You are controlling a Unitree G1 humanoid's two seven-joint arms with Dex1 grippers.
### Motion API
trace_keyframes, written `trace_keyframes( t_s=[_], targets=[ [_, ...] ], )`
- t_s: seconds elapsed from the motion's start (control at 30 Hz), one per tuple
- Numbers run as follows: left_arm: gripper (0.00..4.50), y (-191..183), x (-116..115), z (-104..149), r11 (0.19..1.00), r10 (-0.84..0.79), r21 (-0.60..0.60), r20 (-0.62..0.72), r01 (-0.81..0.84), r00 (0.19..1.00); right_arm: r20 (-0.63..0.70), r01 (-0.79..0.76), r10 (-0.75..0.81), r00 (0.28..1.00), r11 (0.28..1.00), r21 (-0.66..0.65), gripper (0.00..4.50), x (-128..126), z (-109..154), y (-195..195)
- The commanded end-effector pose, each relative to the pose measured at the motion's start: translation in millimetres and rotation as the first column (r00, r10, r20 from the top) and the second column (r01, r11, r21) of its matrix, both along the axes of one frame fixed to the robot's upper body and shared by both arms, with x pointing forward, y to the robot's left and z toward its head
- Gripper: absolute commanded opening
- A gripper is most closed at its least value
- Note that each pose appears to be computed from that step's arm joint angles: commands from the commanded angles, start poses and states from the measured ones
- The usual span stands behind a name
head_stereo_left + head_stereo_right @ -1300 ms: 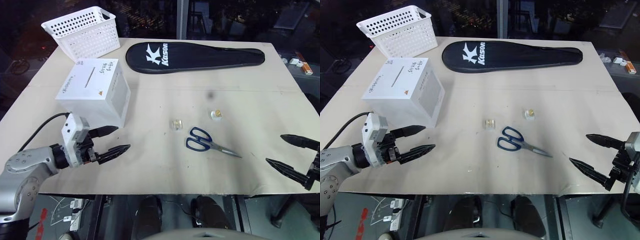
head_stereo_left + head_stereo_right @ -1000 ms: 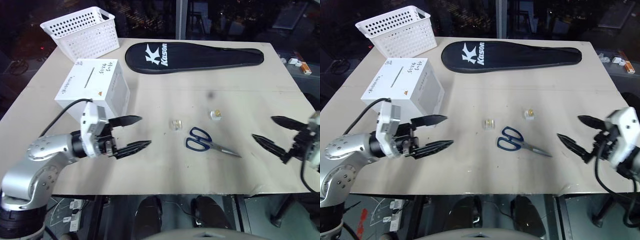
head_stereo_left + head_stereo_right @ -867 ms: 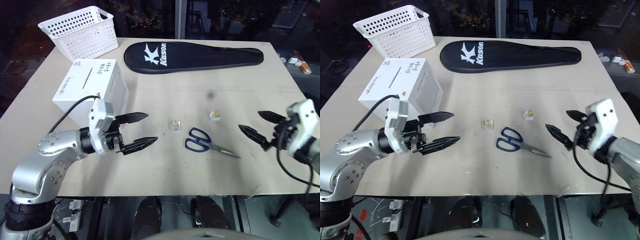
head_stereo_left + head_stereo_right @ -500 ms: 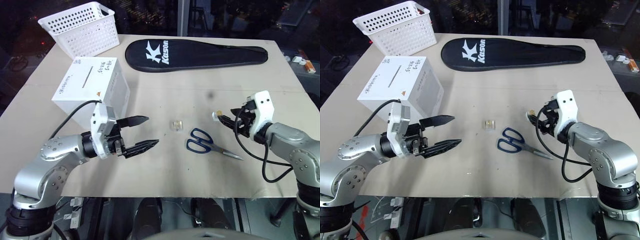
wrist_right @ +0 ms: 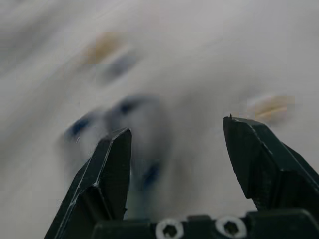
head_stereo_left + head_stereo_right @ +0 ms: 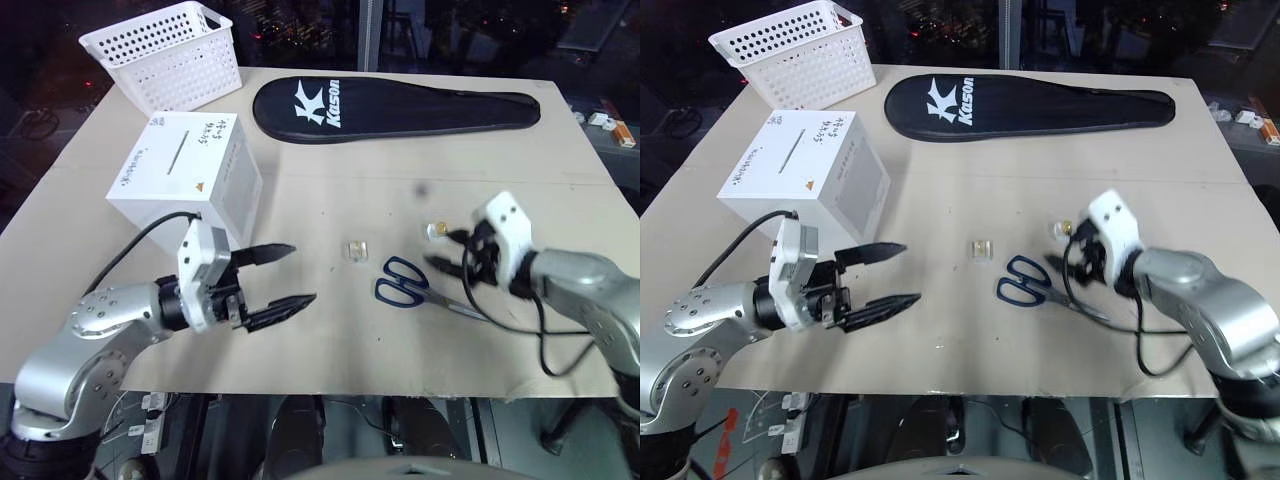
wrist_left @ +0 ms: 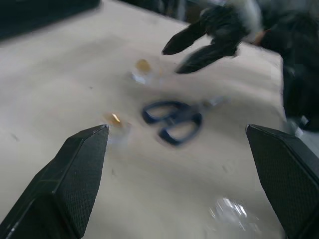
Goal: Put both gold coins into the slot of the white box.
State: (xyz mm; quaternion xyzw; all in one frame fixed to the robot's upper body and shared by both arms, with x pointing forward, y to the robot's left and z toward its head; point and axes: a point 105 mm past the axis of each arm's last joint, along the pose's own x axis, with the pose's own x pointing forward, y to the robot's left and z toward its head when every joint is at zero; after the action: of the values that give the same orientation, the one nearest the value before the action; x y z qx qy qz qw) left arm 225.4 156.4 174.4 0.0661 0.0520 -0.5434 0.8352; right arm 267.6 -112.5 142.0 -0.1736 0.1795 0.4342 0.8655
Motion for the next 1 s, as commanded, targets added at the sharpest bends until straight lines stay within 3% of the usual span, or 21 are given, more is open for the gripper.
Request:
trace_keyframes(
  t_s=[0.03, 0.2, 0.33, 0.63, 0.83, 0.87, 1.0],
  targets=[
    [4.5, -5.0, -5.8, 11.3, 0.999, -0.044, 0.032, 0.065, 0.042, 0.997, 0.025, -0.035, 0.036, 0.999, 0.999, -0.032, 3.2, 0.5, -5.0, 3.1],
    [4.5, -8.9, -9.8, 13.7, 0.998, -0.047, 0.037, 0.065, 0.045, 0.997, -0.036, -0.112, 0.108, 0.993, 0.988, -0.109, 3.2, -14.9, -23.1, -4.9],
    [4.5, -15.0, -13.2, 15.3, 0.997, -0.065, 0.051, 0.065, 0.062, 0.996, -0.053, -0.07, 0.061, 0.997, 0.978, -0.195, 3.2, -8.2, -40.6, -26.5],
    [4.5, -13.3, -8.0, 23.0, 0.995, -0.076, 0.076, 0.07, 0.07, 0.995, -0.18, -0.146, 0.11, 0.978, 0.968, -0.202, 3.2, -2.8, -77.2, -21.3],
    [4.5, -9.6, -7.4, 23.0, 0.995, -0.067, 0.078, 0.074, 0.061, 0.995, -0.177, -0.129, 0.092, 0.98, 0.968, -0.213, 0.46, 3.9, -77.9, -28.1],
    [4.5, -8.3, -7.9, 22.0, 0.995, -0.064, 0.079, 0.072, 0.059, 0.995, -0.178, -0.128, 0.091, 0.98, 0.969, -0.209, 0.24, 3.1, -77.0, -28.8],
    [4.5, -6.4, -10.3, 16.2, 0.996, -0.061, 0.073, 0.063, 0.057, 0.996, -0.14, -0.134, 0.111, 0.984, 0.977, -0.168, 0.24, -5.1, -61.7, -30.6]
  ],
)
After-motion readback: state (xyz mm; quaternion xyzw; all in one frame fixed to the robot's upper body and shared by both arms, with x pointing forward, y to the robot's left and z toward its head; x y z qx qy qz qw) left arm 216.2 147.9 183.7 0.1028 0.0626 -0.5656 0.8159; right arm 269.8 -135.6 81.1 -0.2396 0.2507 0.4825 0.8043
